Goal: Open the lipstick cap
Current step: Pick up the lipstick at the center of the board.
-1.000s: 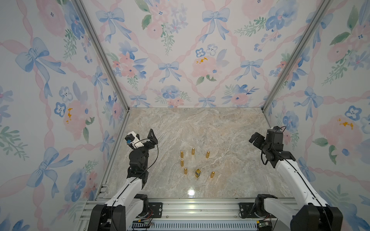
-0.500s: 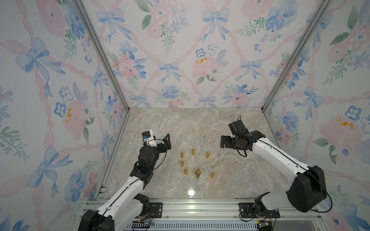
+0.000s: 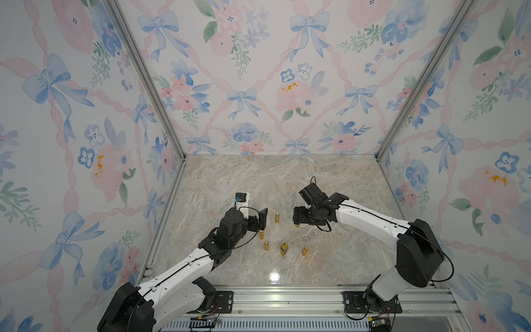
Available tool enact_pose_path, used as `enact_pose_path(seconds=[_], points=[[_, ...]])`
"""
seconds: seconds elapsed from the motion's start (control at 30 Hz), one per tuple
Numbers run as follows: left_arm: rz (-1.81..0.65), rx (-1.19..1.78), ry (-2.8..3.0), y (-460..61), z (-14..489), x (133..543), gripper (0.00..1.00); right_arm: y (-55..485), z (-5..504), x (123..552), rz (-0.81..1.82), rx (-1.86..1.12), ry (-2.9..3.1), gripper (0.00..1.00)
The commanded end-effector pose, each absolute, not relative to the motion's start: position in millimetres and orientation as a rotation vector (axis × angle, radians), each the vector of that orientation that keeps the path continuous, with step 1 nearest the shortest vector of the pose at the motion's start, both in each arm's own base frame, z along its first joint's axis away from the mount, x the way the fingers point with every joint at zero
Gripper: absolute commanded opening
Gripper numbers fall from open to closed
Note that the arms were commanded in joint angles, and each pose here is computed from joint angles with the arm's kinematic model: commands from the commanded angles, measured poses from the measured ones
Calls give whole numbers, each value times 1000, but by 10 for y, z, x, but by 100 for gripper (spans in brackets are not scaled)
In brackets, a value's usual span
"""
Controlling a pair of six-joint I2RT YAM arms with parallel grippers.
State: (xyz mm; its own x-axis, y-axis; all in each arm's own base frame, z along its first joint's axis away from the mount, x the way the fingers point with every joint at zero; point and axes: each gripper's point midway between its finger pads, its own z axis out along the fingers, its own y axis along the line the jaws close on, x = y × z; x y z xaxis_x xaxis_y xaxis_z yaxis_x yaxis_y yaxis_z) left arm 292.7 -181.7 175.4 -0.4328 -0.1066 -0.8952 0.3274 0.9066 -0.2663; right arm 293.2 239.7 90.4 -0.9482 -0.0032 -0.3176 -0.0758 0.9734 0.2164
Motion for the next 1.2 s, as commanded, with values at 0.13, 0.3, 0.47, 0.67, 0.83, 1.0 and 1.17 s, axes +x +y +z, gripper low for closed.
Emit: enact_pose_path(seconds=[0.13, 0.3, 0.47, 0.67, 0.83, 1.0, 1.17], points=[[-419, 179, 1993, -1807, 1686, 2961, 98, 2524, 600, 3017, 260, -71, 2840, 70], [-404, 180, 2000, -1816, 1671, 2988, 98, 2564, 475, 3045, 203, -100, 2853, 62], [-403, 185, 2003, -1832, 1671, 2995, 98, 2526, 417, 3032, 122, -118, 2857, 57], [-404, 185, 2006, -1849, 1667, 3001, 98, 2526, 434, 3052, 109, -134, 2844, 47], [-404, 179, 2000, -1847, 1689, 2999, 98, 2525, 409, 3042, 103, -141, 2852, 42], [-407, 177, 2001, -1847, 1682, 2995, 98, 2540, 406, 3054, 104, -144, 2850, 36], [-403, 174, 1999, -1848, 1694, 3003, 98, 2535, 393, 3059, 97, -142, 2851, 31]])
